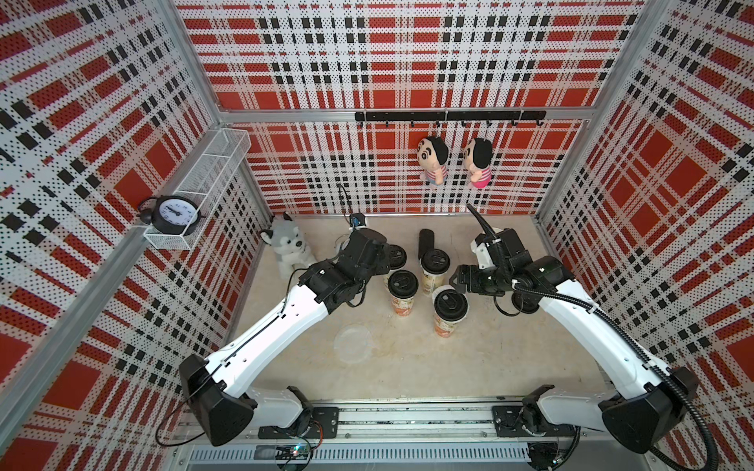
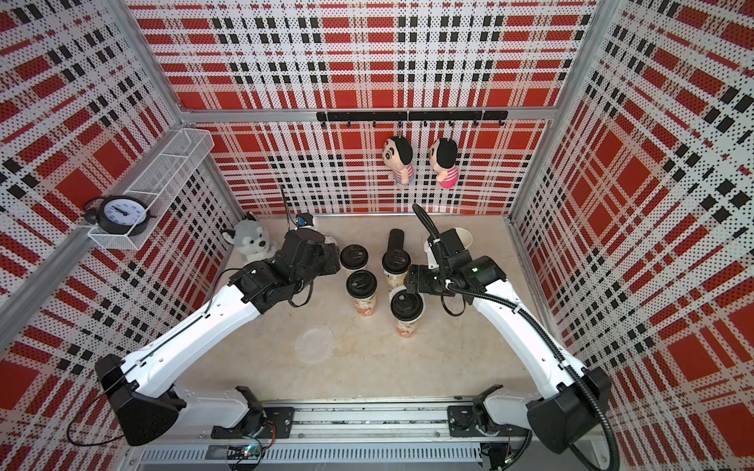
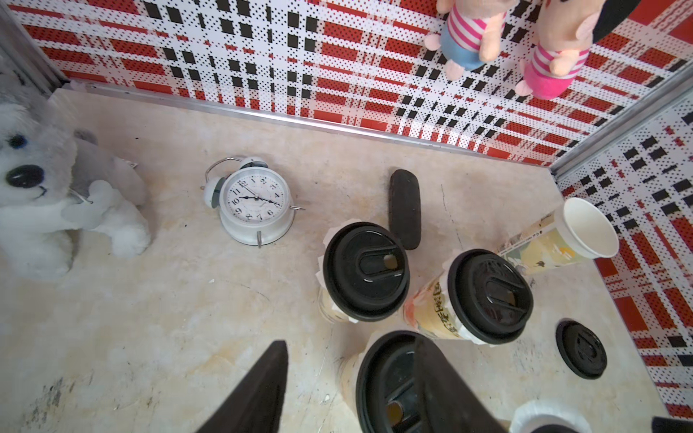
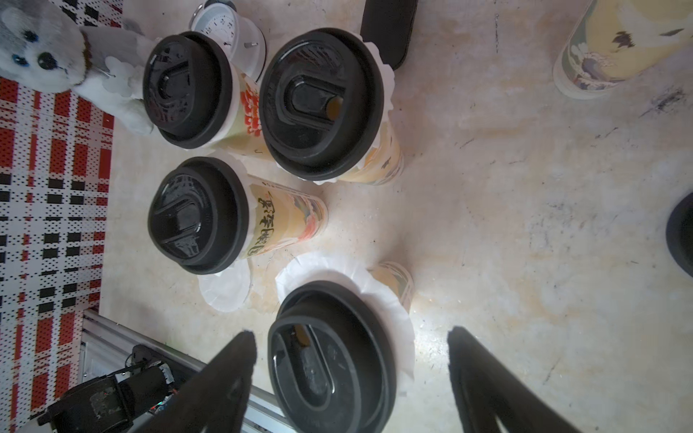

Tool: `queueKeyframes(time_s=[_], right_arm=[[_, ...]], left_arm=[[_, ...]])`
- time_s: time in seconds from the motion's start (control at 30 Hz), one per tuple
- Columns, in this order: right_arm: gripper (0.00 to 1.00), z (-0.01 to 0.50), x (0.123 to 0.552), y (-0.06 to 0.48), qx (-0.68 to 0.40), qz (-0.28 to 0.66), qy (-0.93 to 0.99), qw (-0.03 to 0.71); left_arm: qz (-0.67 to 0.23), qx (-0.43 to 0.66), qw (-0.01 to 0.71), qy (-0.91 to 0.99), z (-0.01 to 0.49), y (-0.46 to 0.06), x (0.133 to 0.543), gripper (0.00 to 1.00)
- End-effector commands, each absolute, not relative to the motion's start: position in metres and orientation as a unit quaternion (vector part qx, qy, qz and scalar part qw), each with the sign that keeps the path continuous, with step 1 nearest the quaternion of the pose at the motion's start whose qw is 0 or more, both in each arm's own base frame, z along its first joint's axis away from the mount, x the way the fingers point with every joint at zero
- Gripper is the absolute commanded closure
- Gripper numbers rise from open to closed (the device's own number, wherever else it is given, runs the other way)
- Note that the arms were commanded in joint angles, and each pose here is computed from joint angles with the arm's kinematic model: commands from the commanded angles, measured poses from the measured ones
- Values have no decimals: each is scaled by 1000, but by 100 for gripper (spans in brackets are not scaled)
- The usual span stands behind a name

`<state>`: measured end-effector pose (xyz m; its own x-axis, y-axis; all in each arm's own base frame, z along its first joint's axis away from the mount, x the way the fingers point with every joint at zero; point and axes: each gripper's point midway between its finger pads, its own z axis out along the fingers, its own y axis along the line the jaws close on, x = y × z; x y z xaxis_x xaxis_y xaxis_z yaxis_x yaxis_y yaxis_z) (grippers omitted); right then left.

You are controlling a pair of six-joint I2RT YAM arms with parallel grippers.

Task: Put the leak-proof paper on the milk tea cups
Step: Secure the cup lid on the cup.

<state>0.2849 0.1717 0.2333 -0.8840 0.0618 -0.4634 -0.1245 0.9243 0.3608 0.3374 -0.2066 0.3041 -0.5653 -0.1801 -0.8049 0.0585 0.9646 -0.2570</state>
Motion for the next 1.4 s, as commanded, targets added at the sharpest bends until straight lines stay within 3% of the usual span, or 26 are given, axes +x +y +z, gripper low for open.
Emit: queueKeyframes(time_s=[0.0, 0.33, 0.57, 1.37], right_arm=[[18, 225, 276, 161, -16, 162, 960, 226], [19, 238, 249, 127, 30, 135, 957, 257], [20, 216, 241, 121, 43, 134, 958, 251], [21, 206, 239, 128, 38, 156, 957, 243]], left_arm=[[-179, 9, 457, 871, 314, -235, 327, 47], [-215, 161, 352, 897, 282, -332, 252, 50], [-209, 209, 300, 907, 242, -366, 225, 61], [-163, 196, 310, 916, 197, -387, 258, 61]])
